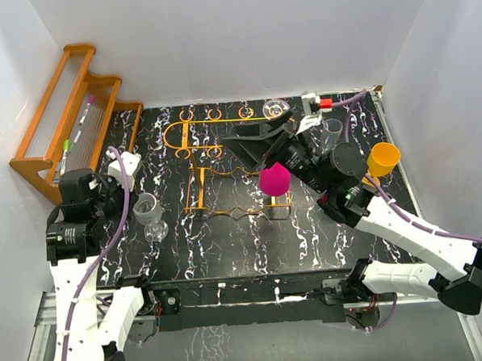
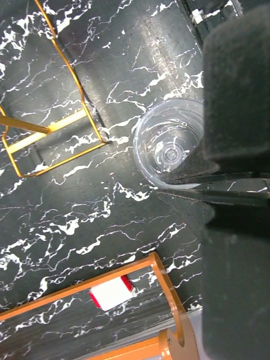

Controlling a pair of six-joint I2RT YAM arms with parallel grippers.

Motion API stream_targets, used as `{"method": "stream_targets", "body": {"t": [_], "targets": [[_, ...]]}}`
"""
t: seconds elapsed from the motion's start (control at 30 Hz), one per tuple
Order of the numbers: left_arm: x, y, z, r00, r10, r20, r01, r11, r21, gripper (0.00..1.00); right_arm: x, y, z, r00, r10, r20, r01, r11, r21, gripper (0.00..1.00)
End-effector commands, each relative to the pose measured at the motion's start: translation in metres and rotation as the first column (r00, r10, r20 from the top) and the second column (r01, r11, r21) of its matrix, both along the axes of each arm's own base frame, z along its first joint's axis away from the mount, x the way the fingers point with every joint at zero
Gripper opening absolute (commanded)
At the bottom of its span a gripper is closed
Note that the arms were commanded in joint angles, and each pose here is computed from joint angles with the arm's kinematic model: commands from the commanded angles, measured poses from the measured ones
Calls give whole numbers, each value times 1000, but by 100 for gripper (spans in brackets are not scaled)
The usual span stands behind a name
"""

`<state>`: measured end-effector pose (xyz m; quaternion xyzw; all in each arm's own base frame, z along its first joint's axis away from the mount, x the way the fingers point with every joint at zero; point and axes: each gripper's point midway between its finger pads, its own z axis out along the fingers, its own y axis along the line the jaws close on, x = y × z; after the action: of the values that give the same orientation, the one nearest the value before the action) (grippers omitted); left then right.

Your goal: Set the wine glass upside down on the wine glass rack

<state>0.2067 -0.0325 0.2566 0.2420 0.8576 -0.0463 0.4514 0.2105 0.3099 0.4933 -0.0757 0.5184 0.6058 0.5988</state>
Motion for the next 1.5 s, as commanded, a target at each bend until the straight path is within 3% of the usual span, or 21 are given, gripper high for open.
{"method": "stream_targets", "body": {"t": [0.0, 0.23, 0.67, 1.03, 1.3, 1.47], "targets": [[8, -6, 2, 999, -4, 35, 6, 999, -45, 0, -5, 2, -13, 998, 10, 57, -7, 998, -63, 92], [16, -6, -25, 994, -6, 112, 11, 999, -40, 0, -2, -9, -24, 998, -46, 51, 50, 996, -67, 93], [6, -7, -58, 979, -93, -181, 93, 996, -8, 4, 3, -7, -32, 998, -59, 33, 62, 995, -84, 94], [-2, -3, -71, 975, -87, -207, 92, 996, 15, 9, 5, -5, -34, 998, -60, 29, 62, 994, -90, 95], [-17, -1, -75, 959, -119, -258, 133, 990, 39, 21, 7, -3, -38, 998, -58, 18, 60, 994, -94, 96], [-21, 3, -76, 955, -122, -270, 145, 987, 67, 16, 8, -3, -39, 998, -62, 16, 63, 994, -95, 96]]}}
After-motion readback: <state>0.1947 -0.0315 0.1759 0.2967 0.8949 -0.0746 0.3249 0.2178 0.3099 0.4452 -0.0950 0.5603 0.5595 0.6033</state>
